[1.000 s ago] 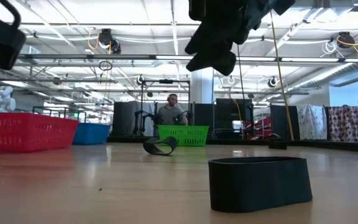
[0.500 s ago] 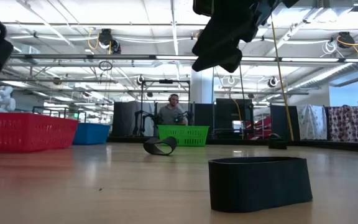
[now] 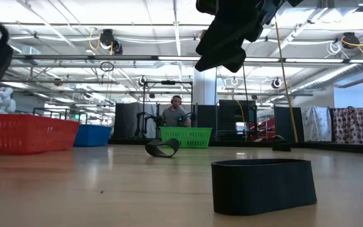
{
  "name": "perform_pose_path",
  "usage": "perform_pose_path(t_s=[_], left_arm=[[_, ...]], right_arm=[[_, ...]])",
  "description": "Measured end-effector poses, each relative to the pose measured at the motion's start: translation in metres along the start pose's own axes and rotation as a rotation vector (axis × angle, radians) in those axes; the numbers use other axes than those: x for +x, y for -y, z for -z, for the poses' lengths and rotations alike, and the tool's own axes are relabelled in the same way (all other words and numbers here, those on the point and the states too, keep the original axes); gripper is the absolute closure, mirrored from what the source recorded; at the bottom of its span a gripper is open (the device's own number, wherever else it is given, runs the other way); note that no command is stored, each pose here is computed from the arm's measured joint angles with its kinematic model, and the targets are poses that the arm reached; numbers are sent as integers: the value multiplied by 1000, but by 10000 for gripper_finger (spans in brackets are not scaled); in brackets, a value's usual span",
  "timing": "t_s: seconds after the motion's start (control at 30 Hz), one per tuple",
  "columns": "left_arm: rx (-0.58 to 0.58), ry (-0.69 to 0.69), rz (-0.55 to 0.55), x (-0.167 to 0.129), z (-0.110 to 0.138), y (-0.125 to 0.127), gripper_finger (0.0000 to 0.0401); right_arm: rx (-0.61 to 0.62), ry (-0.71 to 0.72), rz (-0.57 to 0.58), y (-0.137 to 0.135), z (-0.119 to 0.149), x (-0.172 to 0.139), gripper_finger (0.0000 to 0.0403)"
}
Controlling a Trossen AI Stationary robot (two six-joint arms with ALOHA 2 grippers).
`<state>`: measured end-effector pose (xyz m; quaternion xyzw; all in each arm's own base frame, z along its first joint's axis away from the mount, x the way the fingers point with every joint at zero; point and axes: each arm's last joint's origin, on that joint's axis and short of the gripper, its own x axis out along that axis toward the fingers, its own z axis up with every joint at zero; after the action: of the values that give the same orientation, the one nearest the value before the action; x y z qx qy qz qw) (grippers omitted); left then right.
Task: Sort rubber bands into baskets
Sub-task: Put the black rubber band into the green bin
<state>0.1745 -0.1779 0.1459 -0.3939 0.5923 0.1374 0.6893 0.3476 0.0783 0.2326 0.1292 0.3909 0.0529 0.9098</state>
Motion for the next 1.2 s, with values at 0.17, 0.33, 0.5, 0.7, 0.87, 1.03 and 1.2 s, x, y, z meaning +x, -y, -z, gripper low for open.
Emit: perform_pose_path(t_s=[0.17, 0.33, 0.5, 0.7, 0.87, 1.03, 1.2], left_arm=[[34, 21, 83, -2, -1, 8, 280], [39, 32, 95, -2, -1, 9, 280], [19, 48, 92, -1, -3, 9, 280], [9, 40, 43, 12, -4, 6, 280], [7, 30, 22, 19, -7, 7, 280], [23, 22, 28, 19, -11, 7, 283], [121, 28, 66, 20, -13, 10, 338]], right_arm=[[-3, 0, 0, 0, 0, 0, 237], [-3, -1, 0, 0, 0, 0, 237], [-3, -1, 0, 0, 0, 0, 237], [-3, -1, 0, 0, 0, 0, 237], [-3, -2, 0, 0, 0, 0, 237], [-3, -2, 0, 0, 0, 0, 237], [-16, -2, 1, 0, 0, 0, 237]])
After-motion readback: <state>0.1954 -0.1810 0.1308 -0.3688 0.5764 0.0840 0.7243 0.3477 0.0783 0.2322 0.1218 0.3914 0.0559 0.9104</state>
